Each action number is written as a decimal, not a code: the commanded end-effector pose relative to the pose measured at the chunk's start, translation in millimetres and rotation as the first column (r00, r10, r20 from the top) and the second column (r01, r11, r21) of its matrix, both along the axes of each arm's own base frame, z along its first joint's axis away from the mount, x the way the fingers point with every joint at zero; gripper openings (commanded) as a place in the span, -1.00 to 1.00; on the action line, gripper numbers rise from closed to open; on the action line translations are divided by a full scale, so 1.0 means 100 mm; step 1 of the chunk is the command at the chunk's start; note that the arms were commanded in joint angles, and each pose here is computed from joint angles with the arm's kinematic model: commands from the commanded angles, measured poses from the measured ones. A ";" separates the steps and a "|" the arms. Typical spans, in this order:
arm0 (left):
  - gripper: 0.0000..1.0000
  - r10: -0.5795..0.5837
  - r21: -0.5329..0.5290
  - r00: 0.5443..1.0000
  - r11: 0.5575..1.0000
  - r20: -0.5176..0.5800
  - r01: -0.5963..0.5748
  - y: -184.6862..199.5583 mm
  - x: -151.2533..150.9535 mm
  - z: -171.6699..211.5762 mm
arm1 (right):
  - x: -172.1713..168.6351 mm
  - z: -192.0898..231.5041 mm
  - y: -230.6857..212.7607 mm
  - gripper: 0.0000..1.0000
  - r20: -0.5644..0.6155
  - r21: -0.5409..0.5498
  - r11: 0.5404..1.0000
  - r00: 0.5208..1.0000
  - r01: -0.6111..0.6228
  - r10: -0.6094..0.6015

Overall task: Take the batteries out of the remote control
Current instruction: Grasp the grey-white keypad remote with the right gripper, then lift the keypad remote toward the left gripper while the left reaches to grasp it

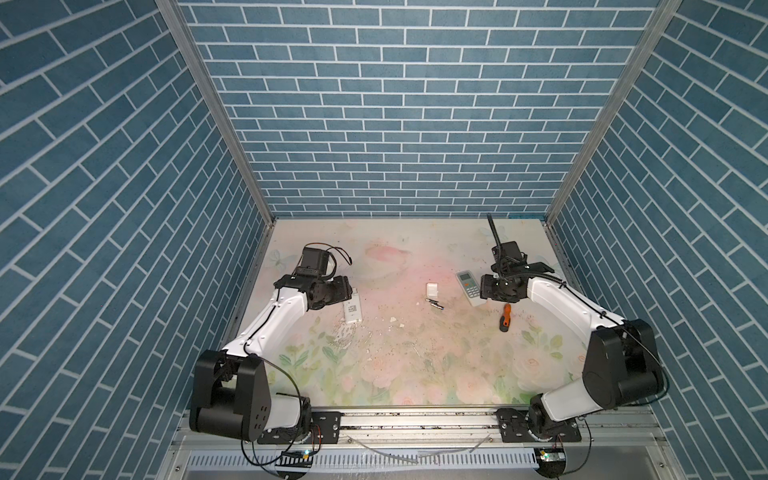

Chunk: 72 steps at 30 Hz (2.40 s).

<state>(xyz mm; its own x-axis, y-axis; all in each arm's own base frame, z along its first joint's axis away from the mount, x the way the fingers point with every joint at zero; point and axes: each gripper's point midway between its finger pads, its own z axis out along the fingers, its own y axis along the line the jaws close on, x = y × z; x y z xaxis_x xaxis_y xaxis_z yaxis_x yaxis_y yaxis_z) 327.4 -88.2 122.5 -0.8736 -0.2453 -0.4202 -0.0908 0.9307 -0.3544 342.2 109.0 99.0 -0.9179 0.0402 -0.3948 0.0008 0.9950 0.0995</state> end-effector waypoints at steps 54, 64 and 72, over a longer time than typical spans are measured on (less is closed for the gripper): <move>0.15 -0.237 -0.324 0.954 0.901 0.185 0.287 -2.00 0.22 0.26 | -0.23 0.22 0.68 -0.74 -0.093 0.024 0.935 0.931 -0.353 0.354; 0.10 -0.267 -0.464 0.920 0.801 0.287 0.378 -2.61 0.38 0.51 | -0.52 0.50 1.10 -0.82 -0.038 0.073 0.894 0.895 -0.441 0.444; -0.07 -0.269 -0.481 0.927 0.796 0.262 0.367 -2.69 0.38 0.41 | -0.51 0.55 1.34 -0.86 -0.014 0.095 0.871 0.875 -0.481 0.485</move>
